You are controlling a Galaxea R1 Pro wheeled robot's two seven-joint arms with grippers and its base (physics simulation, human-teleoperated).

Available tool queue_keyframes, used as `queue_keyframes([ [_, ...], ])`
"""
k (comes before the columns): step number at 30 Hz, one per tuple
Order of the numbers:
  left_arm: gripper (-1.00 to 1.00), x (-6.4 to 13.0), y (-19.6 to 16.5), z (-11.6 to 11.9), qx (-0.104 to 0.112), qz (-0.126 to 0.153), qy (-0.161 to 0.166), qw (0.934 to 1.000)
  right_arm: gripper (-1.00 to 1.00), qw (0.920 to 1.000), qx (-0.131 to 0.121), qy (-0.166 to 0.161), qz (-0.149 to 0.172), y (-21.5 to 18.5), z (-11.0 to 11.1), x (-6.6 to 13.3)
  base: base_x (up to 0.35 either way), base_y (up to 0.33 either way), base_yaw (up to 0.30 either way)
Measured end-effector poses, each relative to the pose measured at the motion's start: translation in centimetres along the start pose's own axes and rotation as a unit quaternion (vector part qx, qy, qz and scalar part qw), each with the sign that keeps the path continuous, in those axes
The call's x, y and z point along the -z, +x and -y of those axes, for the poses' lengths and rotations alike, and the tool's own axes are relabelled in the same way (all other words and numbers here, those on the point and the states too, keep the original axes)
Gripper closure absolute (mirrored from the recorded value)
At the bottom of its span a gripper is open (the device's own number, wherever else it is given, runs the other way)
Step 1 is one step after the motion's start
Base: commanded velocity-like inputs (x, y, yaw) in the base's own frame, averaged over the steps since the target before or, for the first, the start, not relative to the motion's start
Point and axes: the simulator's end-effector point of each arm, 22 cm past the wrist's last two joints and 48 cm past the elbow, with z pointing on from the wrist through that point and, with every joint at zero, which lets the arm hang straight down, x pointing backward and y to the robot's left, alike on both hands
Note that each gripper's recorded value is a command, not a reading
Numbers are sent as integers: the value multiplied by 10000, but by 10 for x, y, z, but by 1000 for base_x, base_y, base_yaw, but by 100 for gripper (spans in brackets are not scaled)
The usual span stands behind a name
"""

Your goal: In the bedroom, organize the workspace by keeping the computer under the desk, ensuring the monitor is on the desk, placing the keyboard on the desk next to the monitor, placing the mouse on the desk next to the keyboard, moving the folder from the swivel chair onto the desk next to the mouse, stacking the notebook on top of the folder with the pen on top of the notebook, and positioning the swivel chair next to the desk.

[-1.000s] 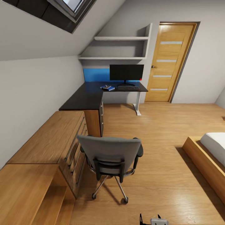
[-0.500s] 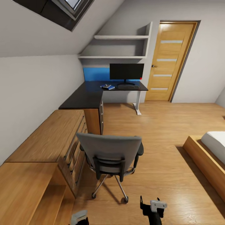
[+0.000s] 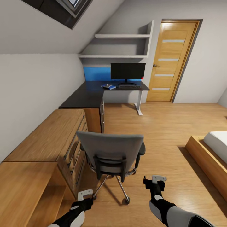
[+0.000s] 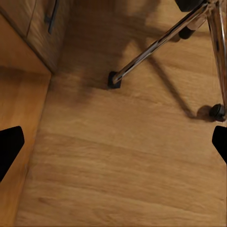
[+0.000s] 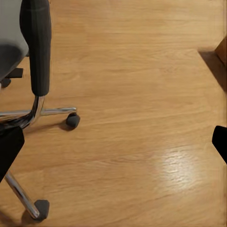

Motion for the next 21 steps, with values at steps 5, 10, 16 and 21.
queue_keyframes([
  [5, -100, -7, -1, 2, 48, 131, 24, 9999, -100, 9999, -35, 147, 49, 9, 11, -4, 0, 0, 0],
  [10, -100, -13, 3, 3, 57, 153, 40, 9999, -100, 9999, -53, 141, 76, 16, 9, -7, 0, 0, 0],
  [16, -100, -22, 11, 4, 43, 104, 57, 9999, -100, 9999, -46, 49, 108, 24, -2, -11, 0, 0, 0],
  [21, -100, -28, 19, 8, -23, 73, 80, 9999, -100, 9999, -47, -21, 119, 31, -12, -13, 0, 0, 0],
])
